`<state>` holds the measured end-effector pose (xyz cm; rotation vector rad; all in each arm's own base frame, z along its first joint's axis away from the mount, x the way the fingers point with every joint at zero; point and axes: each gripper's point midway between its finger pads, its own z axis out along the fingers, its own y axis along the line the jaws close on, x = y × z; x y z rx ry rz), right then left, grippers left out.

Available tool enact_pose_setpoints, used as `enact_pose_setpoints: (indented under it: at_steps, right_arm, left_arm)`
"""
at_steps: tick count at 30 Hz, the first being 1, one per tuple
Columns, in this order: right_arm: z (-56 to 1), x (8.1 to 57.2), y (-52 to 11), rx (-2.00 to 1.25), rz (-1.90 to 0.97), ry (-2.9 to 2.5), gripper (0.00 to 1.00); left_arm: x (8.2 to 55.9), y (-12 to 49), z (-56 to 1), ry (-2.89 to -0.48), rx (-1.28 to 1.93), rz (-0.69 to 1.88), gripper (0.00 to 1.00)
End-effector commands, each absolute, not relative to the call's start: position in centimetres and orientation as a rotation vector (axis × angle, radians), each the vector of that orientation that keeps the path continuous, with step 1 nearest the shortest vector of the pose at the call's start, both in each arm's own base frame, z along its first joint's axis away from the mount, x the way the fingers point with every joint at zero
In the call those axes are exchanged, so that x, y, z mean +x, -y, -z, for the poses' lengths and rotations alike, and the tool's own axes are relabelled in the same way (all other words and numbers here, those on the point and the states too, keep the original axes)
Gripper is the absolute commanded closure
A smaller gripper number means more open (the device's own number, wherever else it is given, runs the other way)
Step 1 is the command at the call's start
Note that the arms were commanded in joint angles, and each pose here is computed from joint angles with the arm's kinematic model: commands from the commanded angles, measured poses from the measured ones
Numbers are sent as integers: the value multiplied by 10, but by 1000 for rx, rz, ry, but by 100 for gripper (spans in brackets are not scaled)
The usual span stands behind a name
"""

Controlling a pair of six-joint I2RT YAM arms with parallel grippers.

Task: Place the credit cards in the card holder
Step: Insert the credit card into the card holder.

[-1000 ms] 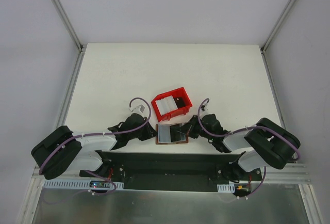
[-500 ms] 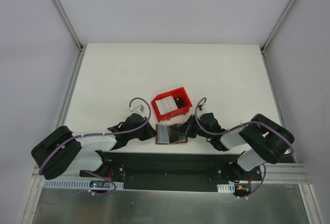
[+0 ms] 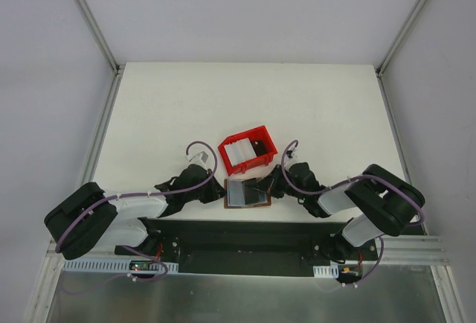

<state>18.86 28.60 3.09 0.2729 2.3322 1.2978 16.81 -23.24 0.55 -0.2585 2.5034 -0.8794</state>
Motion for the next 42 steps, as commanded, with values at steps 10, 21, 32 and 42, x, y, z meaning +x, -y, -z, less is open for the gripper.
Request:
enact_pose_setpoints:
  at_steps: [10,21,32,42]
  right_arm:
    - [-28,179,-310,307,-1233,-2322,97]
    - [-31,184,-281,202,-904,-2385,53]
    - [-28,171,-310,87,-939,-2507,50]
    - [-47,171,-342,21,-1077,-2461,55]
  left_arm:
    - [131,183,46,-2712,-238,604,100]
    - [131,183,45,-2697,-238,614,100]
    - [133,185,44,-2698,-225,619,100]
    - [132,185,45,-2695,-225,624,100]
